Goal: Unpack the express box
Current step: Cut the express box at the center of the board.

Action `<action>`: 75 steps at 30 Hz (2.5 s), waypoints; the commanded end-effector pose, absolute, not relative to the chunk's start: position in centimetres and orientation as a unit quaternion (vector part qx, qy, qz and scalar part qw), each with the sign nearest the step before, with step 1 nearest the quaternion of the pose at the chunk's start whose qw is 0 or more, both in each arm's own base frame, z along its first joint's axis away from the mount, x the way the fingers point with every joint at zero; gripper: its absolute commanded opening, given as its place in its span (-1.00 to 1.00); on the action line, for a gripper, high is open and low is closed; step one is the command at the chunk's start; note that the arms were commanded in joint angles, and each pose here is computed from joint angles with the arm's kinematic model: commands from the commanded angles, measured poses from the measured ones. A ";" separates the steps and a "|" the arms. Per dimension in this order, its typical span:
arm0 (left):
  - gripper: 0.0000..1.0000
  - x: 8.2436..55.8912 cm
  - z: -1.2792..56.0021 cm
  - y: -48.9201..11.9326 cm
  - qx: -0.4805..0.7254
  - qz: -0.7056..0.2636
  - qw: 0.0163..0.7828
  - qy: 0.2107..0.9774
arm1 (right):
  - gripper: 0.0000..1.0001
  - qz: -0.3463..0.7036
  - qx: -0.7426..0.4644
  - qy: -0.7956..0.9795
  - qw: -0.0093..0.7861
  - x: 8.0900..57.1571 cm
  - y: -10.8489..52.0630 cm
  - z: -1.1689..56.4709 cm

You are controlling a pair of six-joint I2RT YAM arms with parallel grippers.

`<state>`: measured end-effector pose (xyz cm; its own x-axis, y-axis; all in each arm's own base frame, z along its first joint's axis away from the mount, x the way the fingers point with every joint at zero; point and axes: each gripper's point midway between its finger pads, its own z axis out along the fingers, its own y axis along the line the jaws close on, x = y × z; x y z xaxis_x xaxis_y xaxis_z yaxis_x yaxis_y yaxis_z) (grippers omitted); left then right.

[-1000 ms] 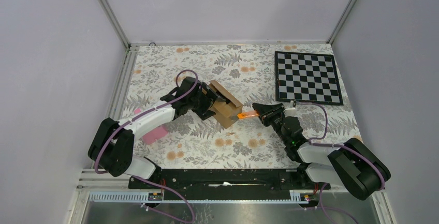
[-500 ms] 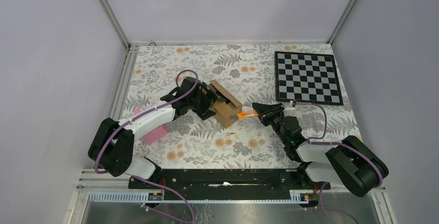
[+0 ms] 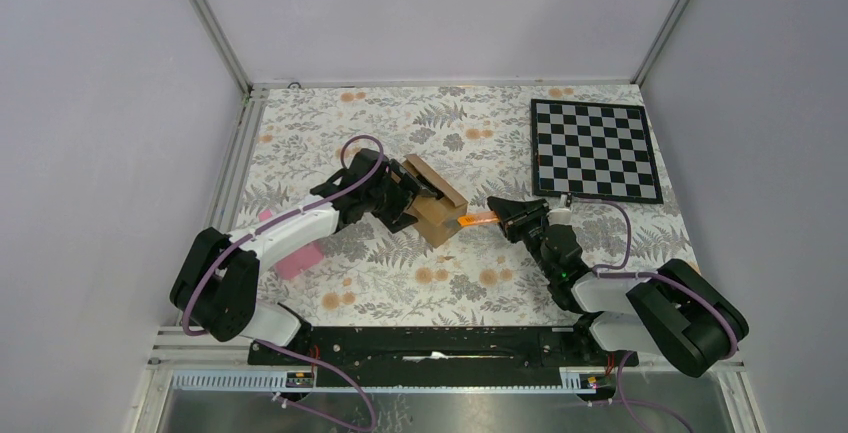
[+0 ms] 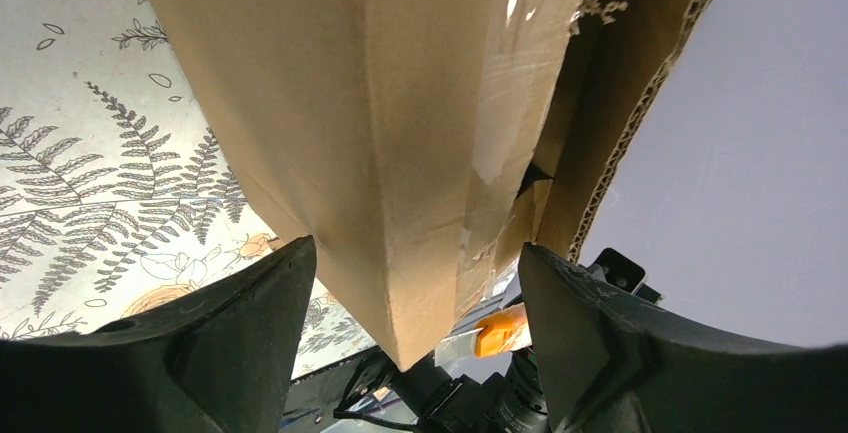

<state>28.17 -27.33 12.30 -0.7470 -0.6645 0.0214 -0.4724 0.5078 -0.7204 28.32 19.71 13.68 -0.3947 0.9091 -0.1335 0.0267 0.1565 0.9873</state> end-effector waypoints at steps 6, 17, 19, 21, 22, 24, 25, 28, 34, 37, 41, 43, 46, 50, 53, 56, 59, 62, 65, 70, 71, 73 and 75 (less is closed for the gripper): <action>0.49 28.4 12.8 -28.2 -0.331 -0.387 0.129 0.851 | -1.00 0.558 0.376 0.601 0.432 29.2 19.6 16.1; 0.48 28.5 13.0 -28.4 -0.333 -0.390 0.124 0.850 | -1.00 0.555 0.372 0.610 0.426 29.0 20.0 15.4; 0.48 28.5 12.9 -28.5 -0.335 -0.390 0.121 0.849 | -1.00 0.554 0.370 0.611 0.428 29.0 20.0 15.4; 0.48 28.6 12.8 -28.5 -0.336 -0.389 0.120 0.849 | -1.00 0.552 0.371 0.612 0.428 29.0 20.0 15.3; 0.48 28.6 12.8 -28.5 -0.336 -0.389 0.118 0.849 | -1.00 0.552 0.370 0.612 0.429 29.0 20.0 15.3; 0.48 28.6 12.7 -28.6 -0.337 -0.388 0.117 0.850 | -1.00 0.551 0.371 0.613 0.429 29.0 20.0 15.2; 0.48 28.7 12.7 -28.6 -0.338 -0.387 0.116 0.850 | -1.00 0.551 0.370 0.613 0.429 29.0 20.0 15.2; 0.54 28.8 12.8 -28.6 -0.339 -0.383 0.117 0.851 | -1.00 0.549 0.368 0.615 0.431 29.0 20.0 15.2; 0.62 29.2 12.8 -28.3 -0.340 -0.341 0.117 0.868 | -1.00 0.538 0.349 0.629 0.438 29.2 20.5 15.4; 0.64 29.3 12.8 -27.7 -0.346 -0.307 0.120 0.878 | -1.00 0.528 0.339 0.637 0.447 29.1 20.5 15.4; 0.66 29.8 13.1 -26.9 -0.344 -0.252 0.127 0.896 | -1.00 0.517 0.335 0.641 0.457 29.1 20.2 15.3; 0.69 29.7 12.7 -26.6 -0.343 -0.221 0.123 0.905 | -1.00 0.515 0.332 0.644 0.458 29.2 20.3 15.3; 0.68 29.5 12.2 -26.4 -0.346 -0.193 0.117 0.911 | -1.00 0.519 0.334 0.641 0.457 29.3 20.5 15.3; 0.59 29.1 11.6 -26.5 -0.353 -0.178 0.109 0.912 | -1.00 0.529 0.339 0.633 0.452 29.5 20.7 15.6; 0.49 29.0 11.5 -26.4 -0.360 -0.174 0.108 0.910 | -1.00 0.539 0.345 0.627 0.444 29.6 21.0 15.6; 0.37 28.8 11.4 -26.5 -0.366 -0.175 0.105 0.908 | -1.00 0.548 0.364 0.614 0.435 29.8 20.8 15.4; 0.28 28.6 11.5 -26.7 -0.369 -0.177 0.102 0.906 | -1.00 0.547 0.377 0.606 0.437 30.0 20.4 14.9; 0.17 28.5 11.6 -27.0 -0.372 -0.183 0.098 0.905 | -1.00 0.537 0.386 0.603 0.445 30.1 20.0 14.6; 0.03 28.5 12.0 -27.2 -0.375 -0.188 0.097 0.903 | -1.00 0.519 0.397 0.606 0.454 30.1 19.5 14.2; -0.25 28.4 12.5 -27.3 -0.377 -0.198 0.098 0.899 | -1.00 0.488 0.410 0.612 0.469 30.1 18.6 13.9; -0.29 28.4 12.5 -27.3 -0.377 -0.199 0.097 0.899 | -1.00 0.484 0.411 0.611 0.472 30.1 18.4 14.0; -0.34 28.3 12.6 -27.4 -0.378 -0.201 0.096 0.899 | -1.00 0.474 0.417 0.612 0.475 30.1 18.2 13.8; -0.35 28.3 12.9 -27.5 -0.375 -0.205 0.098 0.899 | -1.00 0.466 0.421 0.611 0.483 30.2 17.8 13.9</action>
